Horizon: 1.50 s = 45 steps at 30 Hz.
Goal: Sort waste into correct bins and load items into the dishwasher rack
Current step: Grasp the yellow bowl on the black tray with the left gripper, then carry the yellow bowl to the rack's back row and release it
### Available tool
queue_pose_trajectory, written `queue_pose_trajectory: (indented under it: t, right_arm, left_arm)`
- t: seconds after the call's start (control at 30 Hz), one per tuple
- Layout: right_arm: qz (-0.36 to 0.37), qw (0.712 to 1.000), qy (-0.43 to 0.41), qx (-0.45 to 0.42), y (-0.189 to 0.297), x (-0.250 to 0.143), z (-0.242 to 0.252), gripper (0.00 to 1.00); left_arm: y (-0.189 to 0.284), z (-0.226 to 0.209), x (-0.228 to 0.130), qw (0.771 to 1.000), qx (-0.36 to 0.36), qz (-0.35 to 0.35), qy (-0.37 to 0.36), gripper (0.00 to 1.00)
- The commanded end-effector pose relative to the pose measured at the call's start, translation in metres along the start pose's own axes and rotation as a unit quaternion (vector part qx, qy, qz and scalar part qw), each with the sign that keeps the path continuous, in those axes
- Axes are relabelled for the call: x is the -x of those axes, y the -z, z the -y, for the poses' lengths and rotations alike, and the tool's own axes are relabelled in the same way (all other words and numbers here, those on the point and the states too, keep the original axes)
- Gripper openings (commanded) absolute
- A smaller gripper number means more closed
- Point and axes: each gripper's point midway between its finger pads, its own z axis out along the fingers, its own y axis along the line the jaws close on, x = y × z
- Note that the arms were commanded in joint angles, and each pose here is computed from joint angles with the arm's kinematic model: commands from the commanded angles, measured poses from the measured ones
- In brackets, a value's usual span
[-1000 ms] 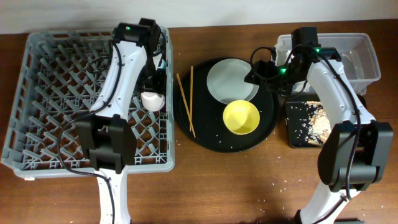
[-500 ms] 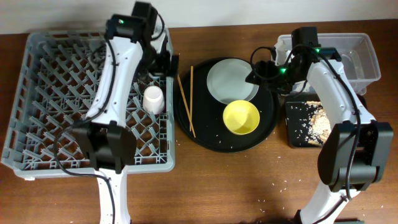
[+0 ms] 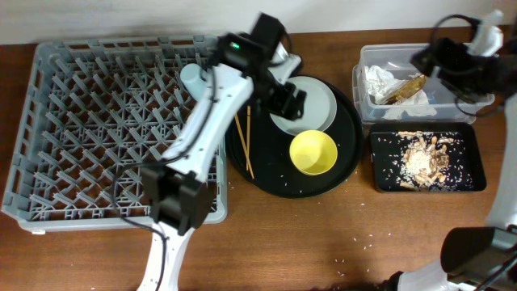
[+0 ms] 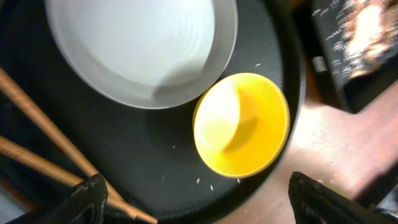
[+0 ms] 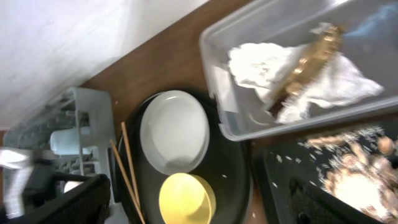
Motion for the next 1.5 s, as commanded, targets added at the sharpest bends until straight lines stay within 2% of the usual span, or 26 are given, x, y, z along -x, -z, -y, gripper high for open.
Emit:
queue_pose_trajectory:
  t: [0.0,0.1,0.13,0.23,0.3,0.6,0.63,0.7,0.73,0.8,0.97,1.1,1.17,1.23,1.33,1.47]
  right_arm:
    - [-0.033,0.999,-0.007,-0.02,-0.01,-0.012,0.015,0.91]
    - [-0.042,0.999,-0.001,-0.022,-0.014,-0.016,0.013,0.91]
    - [-0.043,0.999,0.001,-0.023,-0.015,-0.017,0.012,0.91]
    - [-0.044,0.999,0.003,-0.022,-0.016,-0.018,0.01,0.91]
    - [-0.045,0.999,0.005,-0.022,-0.017,-0.018,0.008,0.91]
    - [-0.047,0.999,0.006,-0.023,-0.017,-0.019,0.009,0.91]
    - [-0.047,0.999,0.006,-0.023,-0.017,-0.019,0.009,0.91]
    - [-0.047,0.999,0.006,-0.023,-0.017,-0.019,0.009,0.91]
    - [-0.047,0.999,0.006,-0.023,-0.017,-0.019,0.009,0.91]
    - [-0.047,0.999,0.006,-0.023,-0.017,-0.019,0.009,0.91]
    - [-0.047,0.999,0.006,-0.024,-0.017,-0.019,0.009,0.91]
    - [-0.047,0.999,0.006,-0.026,-0.017,-0.019,0.01,0.91]
    - [-0.047,0.999,0.006,-0.026,-0.017,-0.019,0.01,0.91]
    - [-0.047,0.999,0.006,-0.026,-0.017,-0.019,0.009,0.91]
    - [-0.052,0.998,0.003,-0.027,-0.017,-0.022,0.01,0.91]
    - [-0.051,0.998,0.004,-0.027,-0.017,-0.021,0.01,0.91]
  left_arm:
    - [-0.054,-0.015,-0.015,0.998,0.027,-0.051,0.022,0.91]
    - [-0.081,-0.012,-0.023,0.997,0.021,-0.076,0.027,0.82]
    - [-0.091,-0.009,-0.028,0.996,0.02,-0.088,0.025,0.76]
    - [-0.101,-0.003,-0.032,0.995,0.018,-0.096,0.019,0.56]
    - [-0.105,0.001,-0.032,0.995,0.018,-0.095,0.015,0.36]
    - [-0.137,0.006,-0.052,0.993,0.02,-0.119,0.006,0.33]
    - [-0.139,0.005,-0.054,0.992,0.02,-0.121,0.006,0.26]
    - [-0.138,0.002,-0.053,0.992,0.021,-0.12,0.009,0.04]
    - [-0.137,0.001,-0.052,0.993,0.021,-0.119,0.011,0.01]
    - [-0.128,-0.001,-0.048,0.993,0.021,-0.116,0.015,0.01]
    - [-0.059,-0.009,-0.018,0.997,0.025,-0.072,0.032,0.01]
    - [0.037,-0.042,0.012,0.993,0.099,0.021,0.055,0.01]
    - [0.097,-0.067,0.02,0.981,0.155,0.089,0.077,0.01]
    - [0.146,-0.075,0.023,0.971,0.164,0.148,0.089,0.01]
    - [0.231,-0.101,0.004,0.944,0.218,0.216,0.122,0.01]
    - [0.313,-0.132,-0.052,0.902,0.304,0.245,0.185,0.01]
